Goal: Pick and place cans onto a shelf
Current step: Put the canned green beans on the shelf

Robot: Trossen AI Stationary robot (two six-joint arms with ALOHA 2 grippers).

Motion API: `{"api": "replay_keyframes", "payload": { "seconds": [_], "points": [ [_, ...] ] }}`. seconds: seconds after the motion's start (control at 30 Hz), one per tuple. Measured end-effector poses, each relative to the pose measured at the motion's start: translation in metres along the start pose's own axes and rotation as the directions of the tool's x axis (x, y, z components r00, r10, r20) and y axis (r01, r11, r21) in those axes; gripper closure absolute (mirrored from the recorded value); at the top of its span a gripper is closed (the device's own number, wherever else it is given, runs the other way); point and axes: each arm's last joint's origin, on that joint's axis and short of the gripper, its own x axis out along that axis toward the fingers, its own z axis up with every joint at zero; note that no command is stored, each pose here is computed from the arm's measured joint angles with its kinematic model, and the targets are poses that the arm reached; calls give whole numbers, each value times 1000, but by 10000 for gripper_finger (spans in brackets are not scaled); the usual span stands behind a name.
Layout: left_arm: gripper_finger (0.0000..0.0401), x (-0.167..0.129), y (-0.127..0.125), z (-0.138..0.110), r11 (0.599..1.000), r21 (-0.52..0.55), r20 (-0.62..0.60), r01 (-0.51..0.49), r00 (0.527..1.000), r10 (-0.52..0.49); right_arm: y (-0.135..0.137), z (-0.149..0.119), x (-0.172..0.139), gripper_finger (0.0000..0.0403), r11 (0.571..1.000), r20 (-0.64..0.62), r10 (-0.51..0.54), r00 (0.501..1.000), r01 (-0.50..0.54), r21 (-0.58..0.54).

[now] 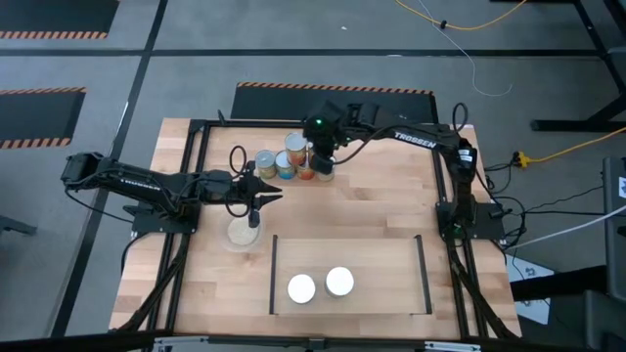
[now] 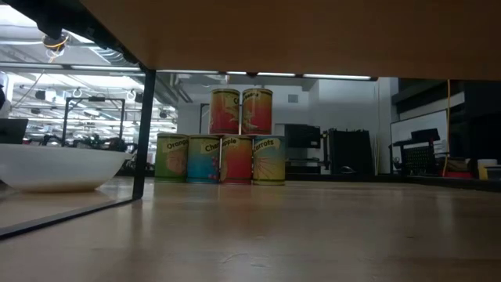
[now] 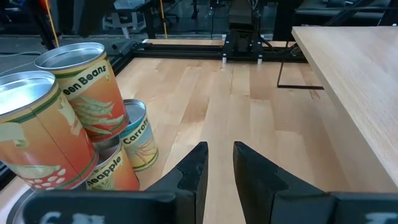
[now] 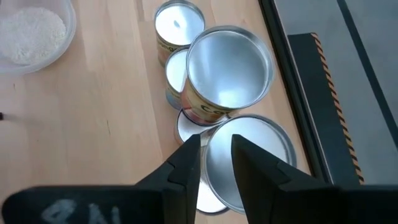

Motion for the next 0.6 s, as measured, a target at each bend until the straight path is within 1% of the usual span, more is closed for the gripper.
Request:
{"api": "replay_keyframes", "payload": {
  "seconds": [0.13,0.3,0.43,0.6],
  "points": [
    [332,0,0,-1,1000,1,-6,0,1000,0,0,0,6,308,1000,-10,1,1000,-1,0],
    [332,0,0,-1,1000,2,-9,-1,1000,1,0,0,6,308,1000,-7,1,1000,-1,1],
    [332,0,0,-1,1000,2,-10,0,1000,0,0,0,6,308,999,-7,0,1000,1,33],
    [332,0,0,-1,1000,2,-10,-1,1000,1,1,-1,16,308,999,-31,2,1000,0,49]
  ]
}}
